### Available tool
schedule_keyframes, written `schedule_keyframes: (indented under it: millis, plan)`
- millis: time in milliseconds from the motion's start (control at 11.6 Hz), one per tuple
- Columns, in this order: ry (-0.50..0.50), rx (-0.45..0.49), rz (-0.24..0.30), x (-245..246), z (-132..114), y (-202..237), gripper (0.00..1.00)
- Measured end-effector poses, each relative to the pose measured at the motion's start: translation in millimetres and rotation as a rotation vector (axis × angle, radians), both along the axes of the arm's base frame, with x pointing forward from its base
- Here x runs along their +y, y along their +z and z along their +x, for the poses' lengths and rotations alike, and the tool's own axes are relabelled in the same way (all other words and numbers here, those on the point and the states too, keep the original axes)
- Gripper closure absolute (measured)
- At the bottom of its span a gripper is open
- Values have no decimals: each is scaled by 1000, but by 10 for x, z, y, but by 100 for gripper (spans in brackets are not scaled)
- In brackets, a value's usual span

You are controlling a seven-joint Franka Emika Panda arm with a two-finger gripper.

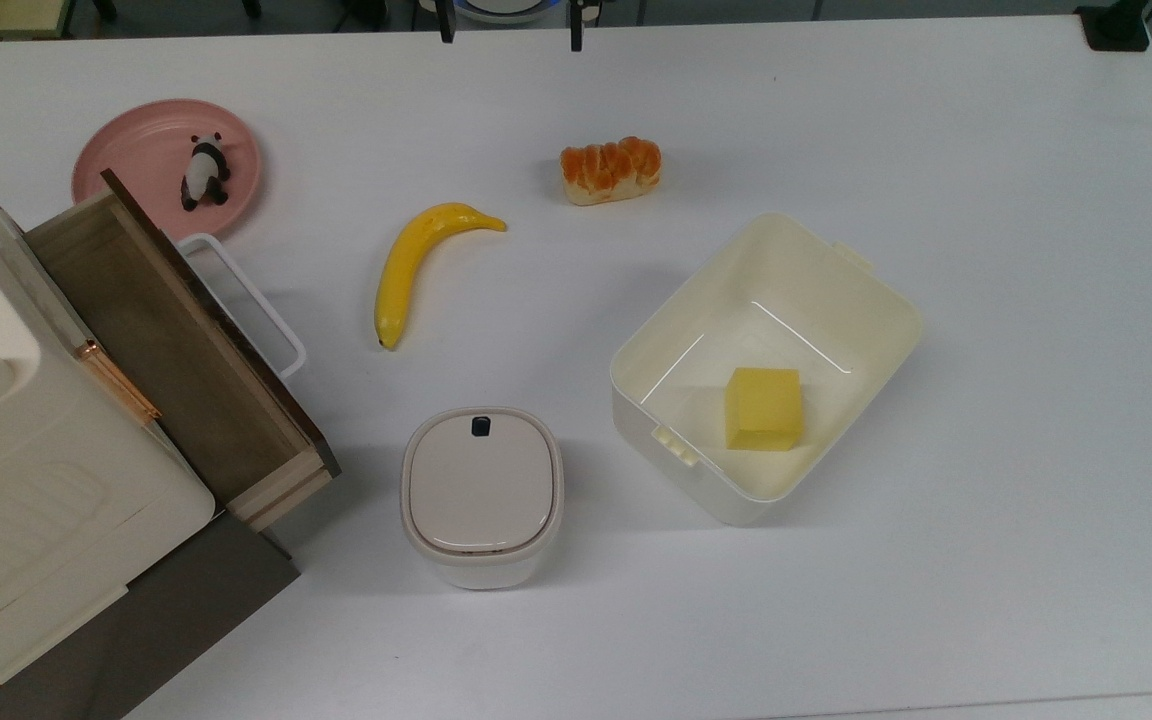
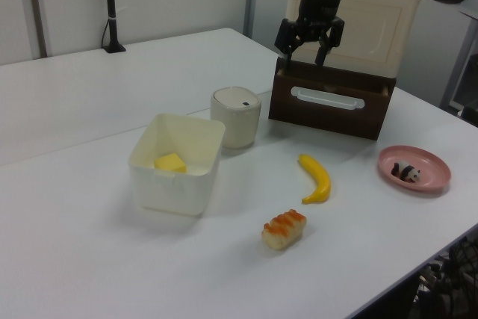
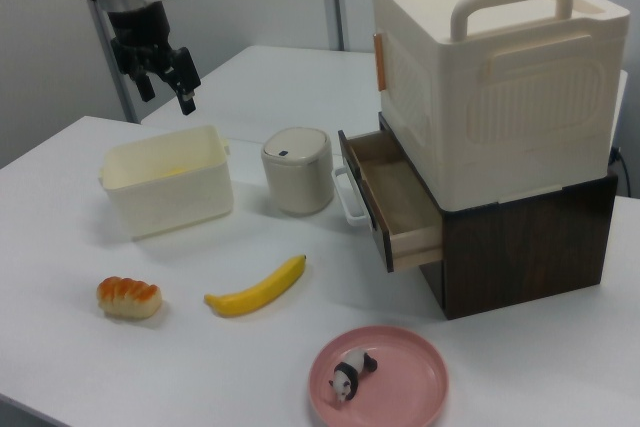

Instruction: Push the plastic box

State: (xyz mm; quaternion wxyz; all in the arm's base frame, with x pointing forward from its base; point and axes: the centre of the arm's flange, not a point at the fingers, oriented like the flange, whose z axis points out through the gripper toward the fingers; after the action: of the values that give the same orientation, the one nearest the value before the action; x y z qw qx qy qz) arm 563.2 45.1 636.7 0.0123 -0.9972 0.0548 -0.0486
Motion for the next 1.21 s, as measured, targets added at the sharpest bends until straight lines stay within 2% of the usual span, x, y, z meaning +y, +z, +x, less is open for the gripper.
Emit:
schedule_keyframes:
  millis: [1207]
  plan:
    - [-32,19,0,-75,-30,-82,0]
